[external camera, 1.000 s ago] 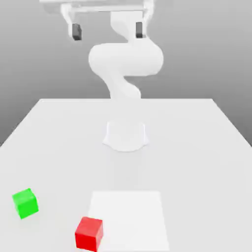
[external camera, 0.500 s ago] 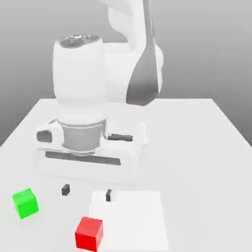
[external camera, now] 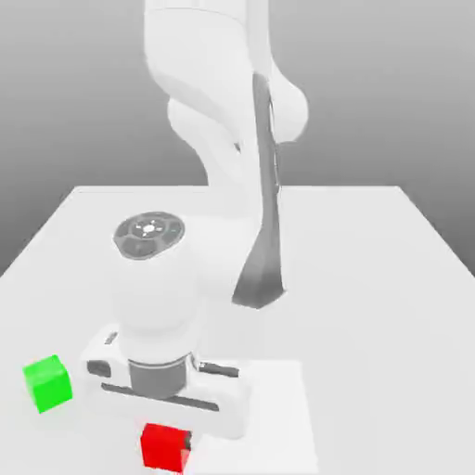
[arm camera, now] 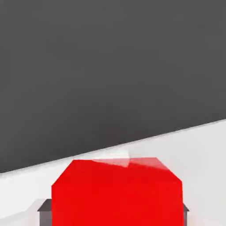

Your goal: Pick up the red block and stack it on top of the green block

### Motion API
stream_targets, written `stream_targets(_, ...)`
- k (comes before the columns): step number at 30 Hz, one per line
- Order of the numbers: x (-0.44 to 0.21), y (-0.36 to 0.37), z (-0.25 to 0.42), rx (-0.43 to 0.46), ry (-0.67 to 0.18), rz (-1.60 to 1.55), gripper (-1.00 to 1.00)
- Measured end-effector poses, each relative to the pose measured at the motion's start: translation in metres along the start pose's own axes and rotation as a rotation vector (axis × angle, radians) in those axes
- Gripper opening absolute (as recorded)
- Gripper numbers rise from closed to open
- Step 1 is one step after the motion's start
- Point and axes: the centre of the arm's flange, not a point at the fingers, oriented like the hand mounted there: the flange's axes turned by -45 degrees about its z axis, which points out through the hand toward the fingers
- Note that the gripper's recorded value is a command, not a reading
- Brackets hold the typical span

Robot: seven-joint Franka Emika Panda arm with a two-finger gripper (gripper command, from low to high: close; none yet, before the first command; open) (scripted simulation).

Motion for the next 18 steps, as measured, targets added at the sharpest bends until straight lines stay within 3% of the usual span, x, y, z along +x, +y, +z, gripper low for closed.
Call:
stream_targets(3,-0.001,0.006,-0.036,0.000,0.000,0.008,-1.00)
stream_targets(9,-0.043,0.173,-0.070,-0.005,-0.001,0.235,-1.00)
stream_targets(11,-0.060,0.209,-0.065,0.000,0.000,0.290,-1.00)
stream_targets(15,-0.064,0.215,-0.021,0.001,0.000,0.295,-1.00)
stream_targets(16,-0.065,0.215,-0.015,0.001,0.000,0.295,1.00)
stream_targets(18,-0.065,0.215,-0.015,0.001,0.000,0.295,1.00)
